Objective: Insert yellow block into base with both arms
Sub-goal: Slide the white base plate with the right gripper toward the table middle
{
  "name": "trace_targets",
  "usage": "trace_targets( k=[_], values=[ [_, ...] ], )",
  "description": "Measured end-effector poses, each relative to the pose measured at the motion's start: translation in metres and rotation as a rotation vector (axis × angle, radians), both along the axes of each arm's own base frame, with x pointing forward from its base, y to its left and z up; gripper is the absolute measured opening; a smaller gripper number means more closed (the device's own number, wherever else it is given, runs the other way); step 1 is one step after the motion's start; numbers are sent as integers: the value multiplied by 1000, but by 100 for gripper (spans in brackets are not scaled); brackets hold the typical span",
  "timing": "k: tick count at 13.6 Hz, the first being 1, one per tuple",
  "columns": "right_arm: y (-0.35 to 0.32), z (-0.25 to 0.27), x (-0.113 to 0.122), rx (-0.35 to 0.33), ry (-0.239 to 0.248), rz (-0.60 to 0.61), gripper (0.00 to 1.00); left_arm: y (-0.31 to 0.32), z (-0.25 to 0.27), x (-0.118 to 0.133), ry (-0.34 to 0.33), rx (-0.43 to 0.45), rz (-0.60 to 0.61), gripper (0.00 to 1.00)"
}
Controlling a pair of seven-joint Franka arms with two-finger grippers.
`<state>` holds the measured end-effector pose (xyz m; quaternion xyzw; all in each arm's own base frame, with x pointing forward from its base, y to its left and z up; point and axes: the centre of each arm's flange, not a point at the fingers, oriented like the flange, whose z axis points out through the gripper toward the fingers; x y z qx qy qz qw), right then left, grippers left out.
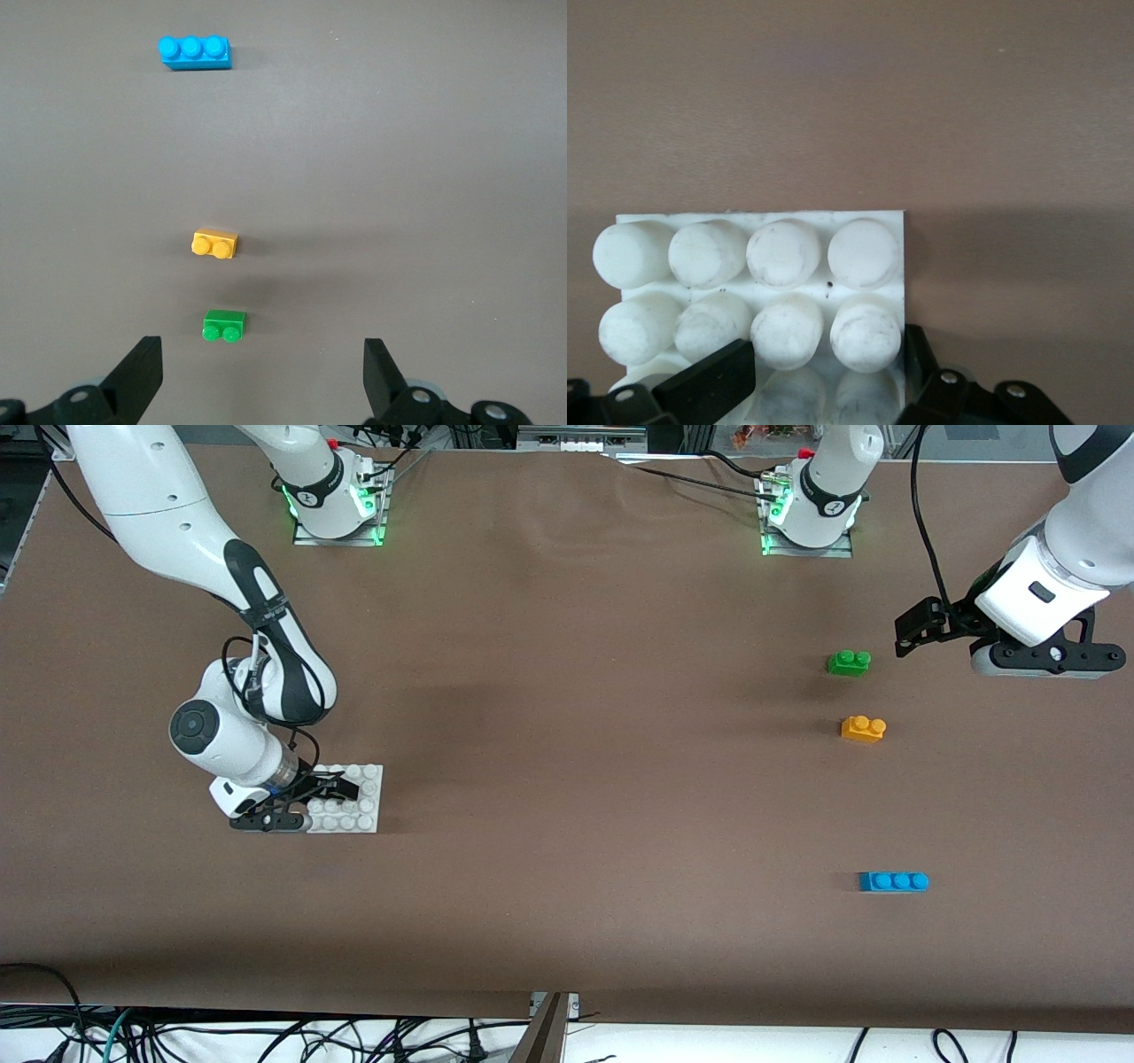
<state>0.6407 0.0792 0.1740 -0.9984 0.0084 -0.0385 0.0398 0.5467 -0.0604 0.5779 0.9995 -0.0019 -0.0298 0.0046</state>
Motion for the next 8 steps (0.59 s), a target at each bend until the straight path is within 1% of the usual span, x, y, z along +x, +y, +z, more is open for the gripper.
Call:
trace_targets(
  k=[3,8],
  values=[
    [32,0,0,5,-13,-26,76,0,0,0,0,0,0,100],
    [74,-1,2,11,-60,-74,76,0,0,0,0,0,0,100]
  ],
)
